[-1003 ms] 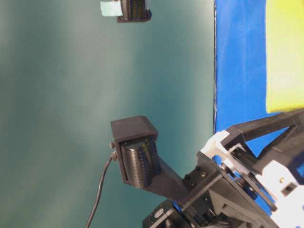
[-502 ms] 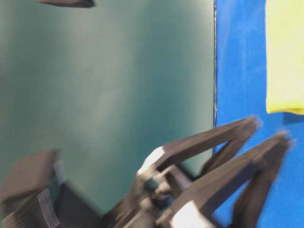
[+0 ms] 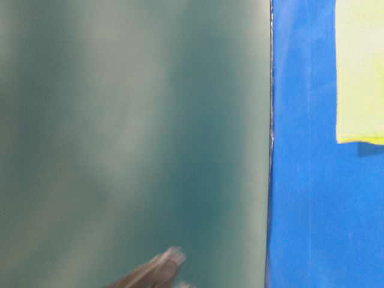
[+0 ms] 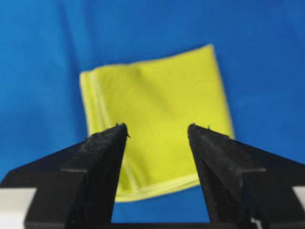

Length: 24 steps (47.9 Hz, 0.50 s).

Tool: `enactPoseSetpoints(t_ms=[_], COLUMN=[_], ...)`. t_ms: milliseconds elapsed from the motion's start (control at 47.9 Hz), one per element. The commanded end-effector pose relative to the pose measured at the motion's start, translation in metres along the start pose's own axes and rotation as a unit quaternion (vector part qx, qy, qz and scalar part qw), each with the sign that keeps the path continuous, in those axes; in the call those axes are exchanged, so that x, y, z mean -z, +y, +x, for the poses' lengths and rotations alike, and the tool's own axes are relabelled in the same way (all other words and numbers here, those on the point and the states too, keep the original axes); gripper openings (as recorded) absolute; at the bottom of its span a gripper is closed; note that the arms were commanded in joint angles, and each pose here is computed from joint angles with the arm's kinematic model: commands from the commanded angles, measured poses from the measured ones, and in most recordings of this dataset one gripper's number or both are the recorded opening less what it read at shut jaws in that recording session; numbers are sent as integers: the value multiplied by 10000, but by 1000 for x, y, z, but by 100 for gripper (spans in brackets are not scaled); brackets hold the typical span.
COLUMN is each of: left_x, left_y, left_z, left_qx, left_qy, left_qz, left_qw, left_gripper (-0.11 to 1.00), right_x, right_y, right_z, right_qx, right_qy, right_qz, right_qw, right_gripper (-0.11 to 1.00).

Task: Fold the yellow towel.

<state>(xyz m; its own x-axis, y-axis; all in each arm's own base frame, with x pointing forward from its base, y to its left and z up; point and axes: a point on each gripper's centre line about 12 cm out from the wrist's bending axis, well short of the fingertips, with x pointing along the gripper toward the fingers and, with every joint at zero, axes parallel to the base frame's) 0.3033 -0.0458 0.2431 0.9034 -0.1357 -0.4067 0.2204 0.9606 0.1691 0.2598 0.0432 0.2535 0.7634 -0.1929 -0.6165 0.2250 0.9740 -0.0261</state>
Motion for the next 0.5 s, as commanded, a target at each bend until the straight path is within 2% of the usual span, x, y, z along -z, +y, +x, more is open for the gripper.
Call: enactPoseSetpoints(t_ms=[0,104,251,334,397,481], left_x=[-5,0,15,29,43,59], left_y=[7,11,17,21,23,22], left_z=[-20,-41,-69,-81,-90,-99], left_qx=[-164,-301,-526,-693,-828,-919], left_qy=[-351,-560,-743,-771,-789,-777], left_qz=[-37,-78,-155,-310,-525,-594], left_qw=[9992,9980,9957,9941,9920,9910], left_gripper=[56,56,56,56,56,56], right_x=[-8,-3,17,29,39,56], right_y=[-7,-20,-36,-44,-50,-57], right_z=[-17,-32,-44,-47,-48,-46], right_qx=[-81,-85,-119,-131,-127,-87], right_qy=[-400,-698,-896,-968,-1008,-1003], right_qz=[-38,-95,-46,58,137,265], right_qw=[9992,9975,9959,9952,9947,9946], right_gripper=[59,59,58,58,58,58])
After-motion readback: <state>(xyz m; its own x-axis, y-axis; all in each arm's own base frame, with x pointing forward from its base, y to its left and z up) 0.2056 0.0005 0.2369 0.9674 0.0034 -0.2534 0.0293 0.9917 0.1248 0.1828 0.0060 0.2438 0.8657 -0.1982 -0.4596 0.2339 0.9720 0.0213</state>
